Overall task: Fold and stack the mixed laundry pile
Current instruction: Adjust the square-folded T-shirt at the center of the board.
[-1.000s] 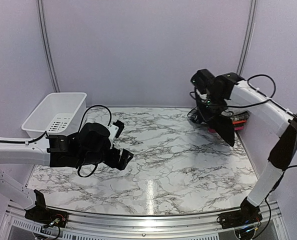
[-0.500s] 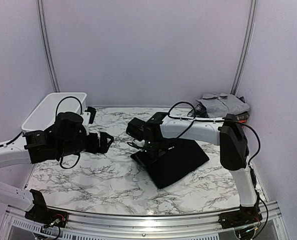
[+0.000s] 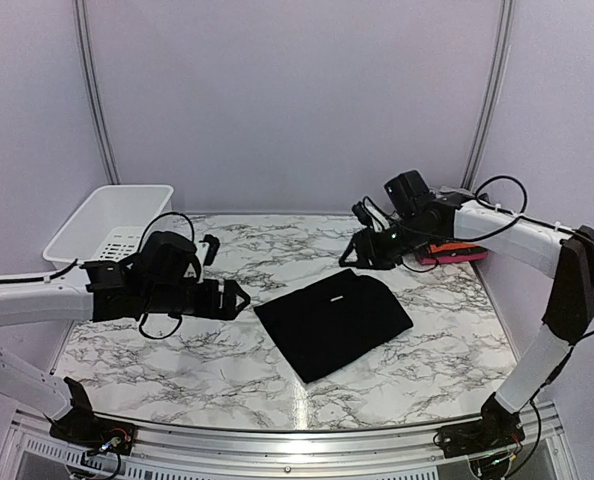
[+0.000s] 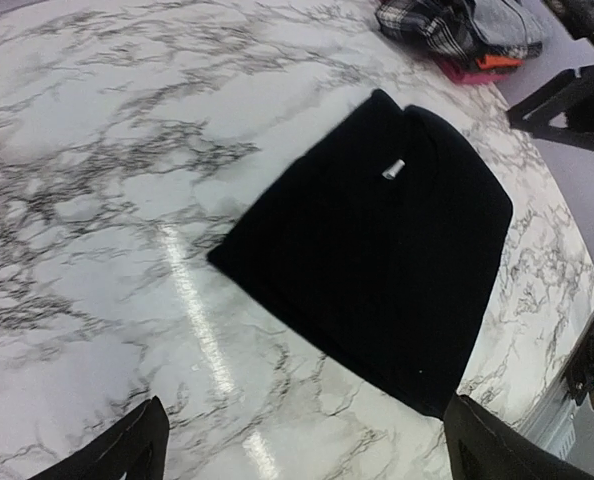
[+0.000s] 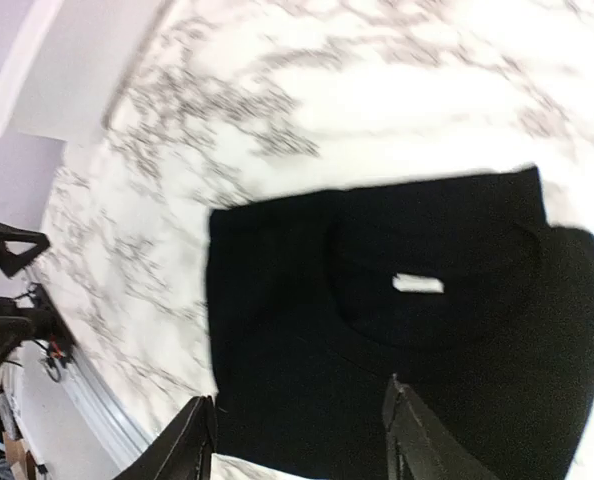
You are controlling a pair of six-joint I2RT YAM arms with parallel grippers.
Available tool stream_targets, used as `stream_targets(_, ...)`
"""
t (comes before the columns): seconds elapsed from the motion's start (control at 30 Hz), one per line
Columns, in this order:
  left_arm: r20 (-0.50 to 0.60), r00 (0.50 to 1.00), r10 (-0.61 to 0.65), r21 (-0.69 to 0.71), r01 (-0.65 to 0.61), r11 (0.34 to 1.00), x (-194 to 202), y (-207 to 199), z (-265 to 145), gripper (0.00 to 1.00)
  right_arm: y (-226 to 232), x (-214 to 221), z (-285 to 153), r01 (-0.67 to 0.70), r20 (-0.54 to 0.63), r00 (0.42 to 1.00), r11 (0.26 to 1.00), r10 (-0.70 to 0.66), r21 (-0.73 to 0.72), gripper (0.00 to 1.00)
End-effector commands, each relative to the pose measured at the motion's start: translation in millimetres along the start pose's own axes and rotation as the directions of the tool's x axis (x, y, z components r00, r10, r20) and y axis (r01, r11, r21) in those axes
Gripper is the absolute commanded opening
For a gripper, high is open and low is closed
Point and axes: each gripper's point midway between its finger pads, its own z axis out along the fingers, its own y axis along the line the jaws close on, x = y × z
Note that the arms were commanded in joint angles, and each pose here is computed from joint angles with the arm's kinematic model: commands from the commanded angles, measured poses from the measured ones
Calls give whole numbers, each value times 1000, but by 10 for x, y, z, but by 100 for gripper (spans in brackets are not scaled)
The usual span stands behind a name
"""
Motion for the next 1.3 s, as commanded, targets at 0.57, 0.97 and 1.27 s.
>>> stream_targets(0.57, -262, 965, 32, 99, -6, 995, 312, -159, 837, 70, 580, 1686, 434, -53, -272, 962, 979, -3, -197, 46)
stream_targets(0.97, -309, 944, 116, 171, -65, 983, 170, -84, 975, 50, -963, 1434, -180, -124, -152, 975, 967, 159, 221, 38)
stream_targets(1.27, -372, 918, 134, 161, -78, 984, 244, -63, 1317, 49, -1259, 1712, -6, -224, -199, 940, 943, 276, 248, 48)
